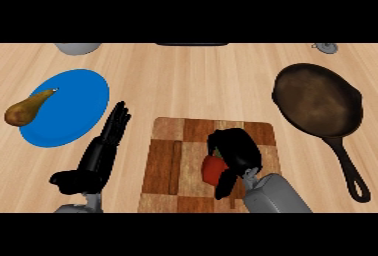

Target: Pick the bell pepper from the cutting board and place it in the pan

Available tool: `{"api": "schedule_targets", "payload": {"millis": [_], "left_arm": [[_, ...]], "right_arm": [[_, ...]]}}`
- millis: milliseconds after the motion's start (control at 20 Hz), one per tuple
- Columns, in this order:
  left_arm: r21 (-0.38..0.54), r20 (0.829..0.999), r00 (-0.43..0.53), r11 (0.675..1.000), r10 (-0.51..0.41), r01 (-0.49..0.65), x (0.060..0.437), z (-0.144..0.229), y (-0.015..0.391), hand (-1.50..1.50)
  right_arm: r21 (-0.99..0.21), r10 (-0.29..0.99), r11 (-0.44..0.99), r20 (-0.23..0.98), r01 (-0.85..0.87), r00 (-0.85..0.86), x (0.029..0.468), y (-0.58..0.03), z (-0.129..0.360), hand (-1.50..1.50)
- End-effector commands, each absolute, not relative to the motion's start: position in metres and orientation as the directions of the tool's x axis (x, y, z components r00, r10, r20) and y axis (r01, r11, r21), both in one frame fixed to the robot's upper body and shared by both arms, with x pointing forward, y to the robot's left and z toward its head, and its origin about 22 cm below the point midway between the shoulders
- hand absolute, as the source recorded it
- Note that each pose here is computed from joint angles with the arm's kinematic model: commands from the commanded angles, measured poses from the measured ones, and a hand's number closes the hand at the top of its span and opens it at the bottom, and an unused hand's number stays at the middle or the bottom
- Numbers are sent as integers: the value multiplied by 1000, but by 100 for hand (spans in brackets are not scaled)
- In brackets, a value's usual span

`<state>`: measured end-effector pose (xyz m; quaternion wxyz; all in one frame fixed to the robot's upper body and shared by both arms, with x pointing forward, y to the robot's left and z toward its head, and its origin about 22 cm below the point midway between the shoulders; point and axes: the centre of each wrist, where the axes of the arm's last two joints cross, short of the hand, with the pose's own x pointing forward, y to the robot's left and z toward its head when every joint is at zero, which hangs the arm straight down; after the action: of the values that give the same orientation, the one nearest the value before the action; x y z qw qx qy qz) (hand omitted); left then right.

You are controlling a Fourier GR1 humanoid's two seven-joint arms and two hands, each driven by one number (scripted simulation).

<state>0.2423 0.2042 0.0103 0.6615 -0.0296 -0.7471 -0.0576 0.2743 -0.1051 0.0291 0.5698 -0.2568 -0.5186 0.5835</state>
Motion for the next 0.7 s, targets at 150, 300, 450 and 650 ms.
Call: {"api": "schedule_targets", "payload": {"millis": [150, 300, 450, 650], "left_arm": [[57, 992, -116, 990, -43, 126, 243, 4, 194, 0], [43, 989, -142, 993, -27, 109, 246, 8, 199, 0], [56, 992, -120, 991, -41, 120, 245, 10, 186, 0], [34, 990, -139, 992, -18, 118, 242, 13, 205, 0]], "right_arm": [[-929, 917, 365, 346, -68, 200, 312, -93, 70, 150], [-952, 925, 289, 305, 102, 228, 322, -79, 88, 150], [-920, 913, 293, 351, 261, 211, 316, -61, 118, 150], [-856, 866, 354, 453, 377, 214, 309, -60, 129, 150]]}}
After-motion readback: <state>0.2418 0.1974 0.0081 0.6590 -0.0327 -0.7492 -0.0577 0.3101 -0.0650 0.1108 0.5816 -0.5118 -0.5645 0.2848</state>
